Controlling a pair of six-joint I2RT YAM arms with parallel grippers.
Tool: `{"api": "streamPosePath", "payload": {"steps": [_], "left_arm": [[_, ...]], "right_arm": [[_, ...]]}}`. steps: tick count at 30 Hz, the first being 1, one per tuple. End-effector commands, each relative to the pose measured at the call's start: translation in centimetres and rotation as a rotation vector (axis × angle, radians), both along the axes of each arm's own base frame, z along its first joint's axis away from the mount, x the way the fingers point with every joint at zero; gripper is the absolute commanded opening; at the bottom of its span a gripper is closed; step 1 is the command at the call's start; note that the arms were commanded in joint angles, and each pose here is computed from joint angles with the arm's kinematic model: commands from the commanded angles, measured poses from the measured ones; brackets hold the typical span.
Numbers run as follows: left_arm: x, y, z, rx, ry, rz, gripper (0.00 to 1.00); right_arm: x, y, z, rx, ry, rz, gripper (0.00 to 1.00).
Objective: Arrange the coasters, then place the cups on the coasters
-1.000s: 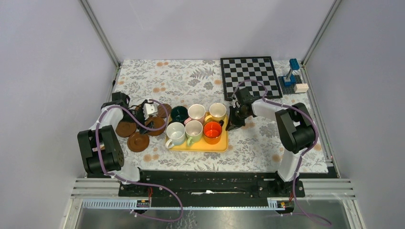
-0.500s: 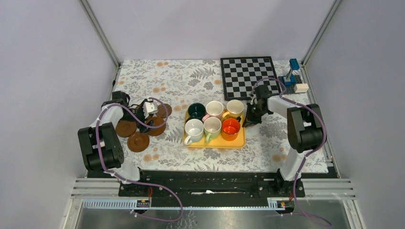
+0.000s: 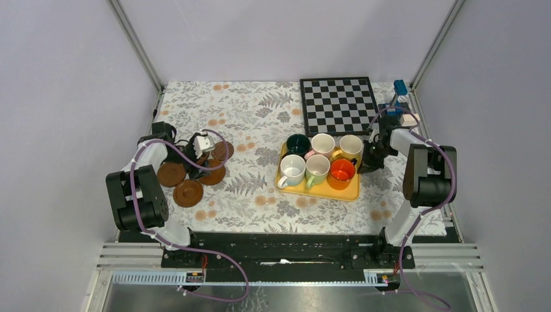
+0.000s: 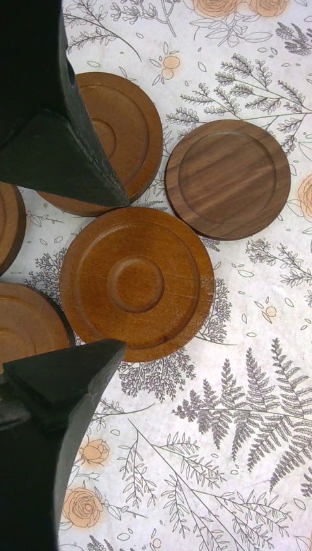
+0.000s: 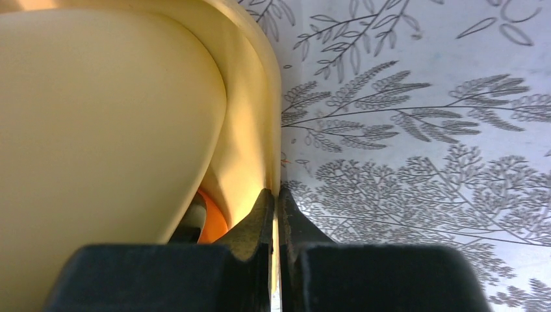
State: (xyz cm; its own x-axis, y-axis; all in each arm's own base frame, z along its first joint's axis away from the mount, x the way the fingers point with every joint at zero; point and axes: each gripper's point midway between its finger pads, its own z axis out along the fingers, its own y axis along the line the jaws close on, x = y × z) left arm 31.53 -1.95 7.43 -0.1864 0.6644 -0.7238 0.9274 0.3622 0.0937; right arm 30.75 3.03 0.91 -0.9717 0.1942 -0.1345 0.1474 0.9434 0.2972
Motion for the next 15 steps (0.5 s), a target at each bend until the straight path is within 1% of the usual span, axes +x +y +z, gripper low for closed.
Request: {"api": "streamPosePath", "payload": {"steps": [1, 12, 15], "left_arm": [[0.9, 0.4, 1.0, 0.01, -0.044, 0.021, 0.82], [1.3, 1.0, 1.3, 0.02, -0.029, 0.092, 0.83], [1.2, 1.1, 1.6, 0.022, -0.022, 0.117, 0.83]], "right_arm": [[-0.4, -4.9, -0.5, -0.184, 0.005, 0.08, 0.0], [3.1, -4.9, 0.3, -0.154, -0.127, 0.222, 0.0], [3.8, -4.2, 1.2, -0.107, -0.159, 0.246, 0.0]]}}
